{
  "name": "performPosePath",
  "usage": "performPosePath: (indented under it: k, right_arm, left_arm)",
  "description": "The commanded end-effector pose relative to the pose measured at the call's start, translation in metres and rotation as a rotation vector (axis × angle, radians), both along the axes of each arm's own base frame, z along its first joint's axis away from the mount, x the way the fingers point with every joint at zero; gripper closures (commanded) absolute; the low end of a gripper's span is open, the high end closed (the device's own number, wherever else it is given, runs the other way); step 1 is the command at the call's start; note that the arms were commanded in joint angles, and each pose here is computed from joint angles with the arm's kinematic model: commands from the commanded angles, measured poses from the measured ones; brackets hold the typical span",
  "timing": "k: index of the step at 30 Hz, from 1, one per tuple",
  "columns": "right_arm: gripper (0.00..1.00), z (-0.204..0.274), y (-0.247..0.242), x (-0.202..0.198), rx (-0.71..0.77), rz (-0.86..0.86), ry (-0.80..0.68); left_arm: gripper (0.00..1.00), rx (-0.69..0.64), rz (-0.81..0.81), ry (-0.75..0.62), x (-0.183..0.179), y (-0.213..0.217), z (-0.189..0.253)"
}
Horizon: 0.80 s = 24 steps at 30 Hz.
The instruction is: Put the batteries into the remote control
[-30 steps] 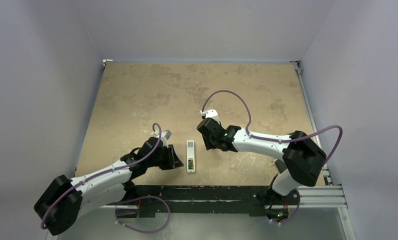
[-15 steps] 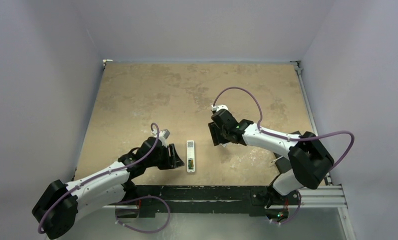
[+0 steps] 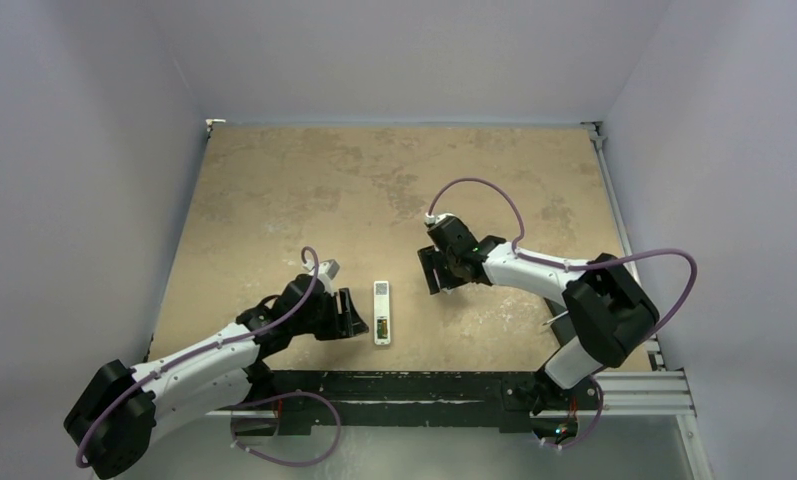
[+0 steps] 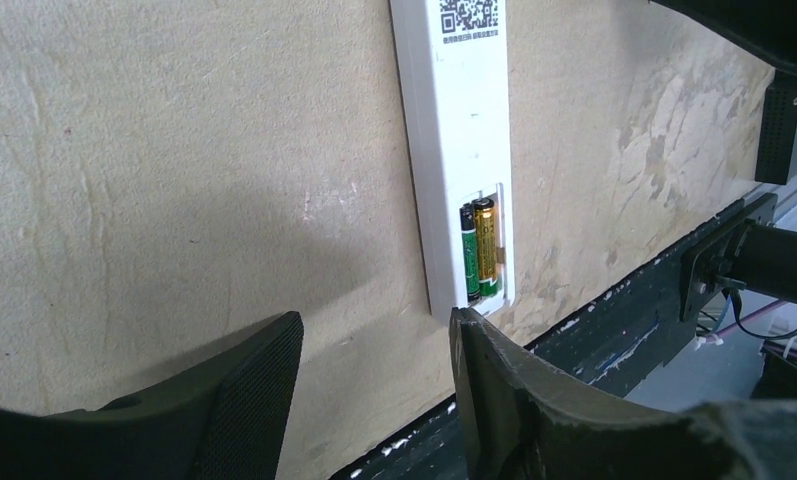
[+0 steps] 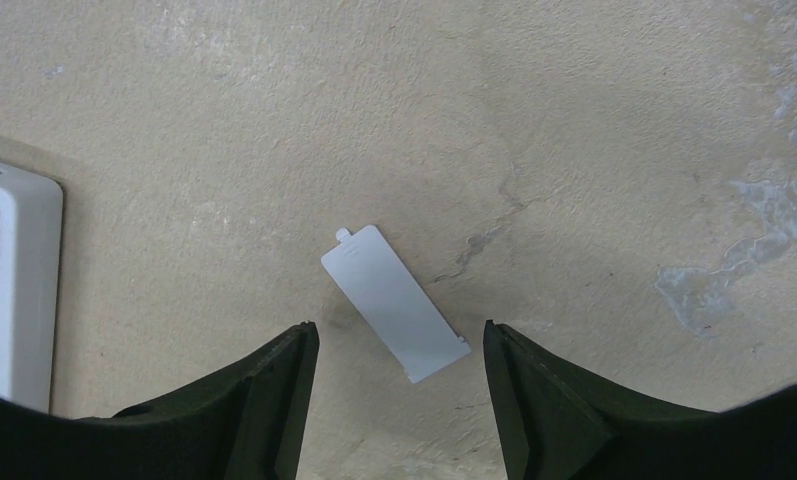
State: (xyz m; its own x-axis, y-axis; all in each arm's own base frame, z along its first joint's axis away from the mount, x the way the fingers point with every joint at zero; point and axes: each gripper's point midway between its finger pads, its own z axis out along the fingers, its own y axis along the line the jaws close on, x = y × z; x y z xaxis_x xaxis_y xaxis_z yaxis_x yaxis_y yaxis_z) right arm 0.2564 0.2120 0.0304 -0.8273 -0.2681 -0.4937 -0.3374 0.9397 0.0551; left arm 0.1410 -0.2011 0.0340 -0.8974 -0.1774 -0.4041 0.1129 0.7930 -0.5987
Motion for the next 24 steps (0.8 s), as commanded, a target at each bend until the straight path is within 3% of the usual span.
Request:
performPosePath:
  k: [1, 16, 24]
  right_arm:
    - [0.3, 0.006, 0.004, 0.011, 0.027, 0.01, -0.025]
    - [0.3, -0.005, 0.007, 0.008, 0.03, 0.044, 0.021]
    - [0.37, -0.006, -0.002, 0.006, -0.006, 0.021, 0.024]
  left_arm:
    - [0.44, -0.019, -0.005, -0.049, 0.009, -0.006, 0.018]
    - [0.42, -0.011, -0.007, -0.053, 0.009, -0.005, 0.02]
    - [0.42, -0.011, -0.003, -0.056, 0.008, -0.004, 0.021]
